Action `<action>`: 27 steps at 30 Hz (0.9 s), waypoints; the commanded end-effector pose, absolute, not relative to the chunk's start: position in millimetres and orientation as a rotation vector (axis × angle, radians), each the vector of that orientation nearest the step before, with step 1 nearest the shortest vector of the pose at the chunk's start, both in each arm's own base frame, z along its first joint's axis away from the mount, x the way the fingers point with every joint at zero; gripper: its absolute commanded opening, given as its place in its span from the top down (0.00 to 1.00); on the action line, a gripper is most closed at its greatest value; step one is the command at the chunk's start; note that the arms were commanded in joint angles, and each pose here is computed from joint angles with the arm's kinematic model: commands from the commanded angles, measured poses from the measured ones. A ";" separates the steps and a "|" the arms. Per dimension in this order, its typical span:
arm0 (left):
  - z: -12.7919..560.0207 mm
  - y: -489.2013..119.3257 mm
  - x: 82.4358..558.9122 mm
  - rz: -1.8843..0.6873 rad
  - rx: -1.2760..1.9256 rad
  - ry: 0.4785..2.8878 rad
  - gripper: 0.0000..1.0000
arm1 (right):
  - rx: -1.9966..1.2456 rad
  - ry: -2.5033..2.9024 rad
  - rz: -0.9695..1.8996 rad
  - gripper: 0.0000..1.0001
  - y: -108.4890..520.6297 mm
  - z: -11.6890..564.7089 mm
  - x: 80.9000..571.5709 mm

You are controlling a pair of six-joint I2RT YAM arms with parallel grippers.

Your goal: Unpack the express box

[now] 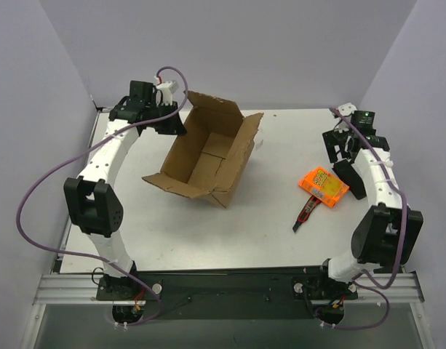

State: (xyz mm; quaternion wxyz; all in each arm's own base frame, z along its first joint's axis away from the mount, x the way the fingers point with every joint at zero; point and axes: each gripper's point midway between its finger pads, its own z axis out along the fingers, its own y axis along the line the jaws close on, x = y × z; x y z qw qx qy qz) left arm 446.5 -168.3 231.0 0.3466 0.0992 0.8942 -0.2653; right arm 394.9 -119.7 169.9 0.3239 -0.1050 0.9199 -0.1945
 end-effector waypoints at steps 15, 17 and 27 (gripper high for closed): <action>234.8 -240.8 418.4 -0.580 1.173 2.254 0.27 | 0.092 2.426 -0.039 0.00 -14.9 241.5 316.8; 244.0 -238.9 425.2 -0.555 1.122 2.238 0.05 | 0.105 2.449 -0.097 0.00 -22.4 246.7 308.3; 376.4 -196.4 460.0 -0.541 0.656 1.948 0.05 | -0.015 2.417 -0.125 0.00 -24.6 308.6 320.5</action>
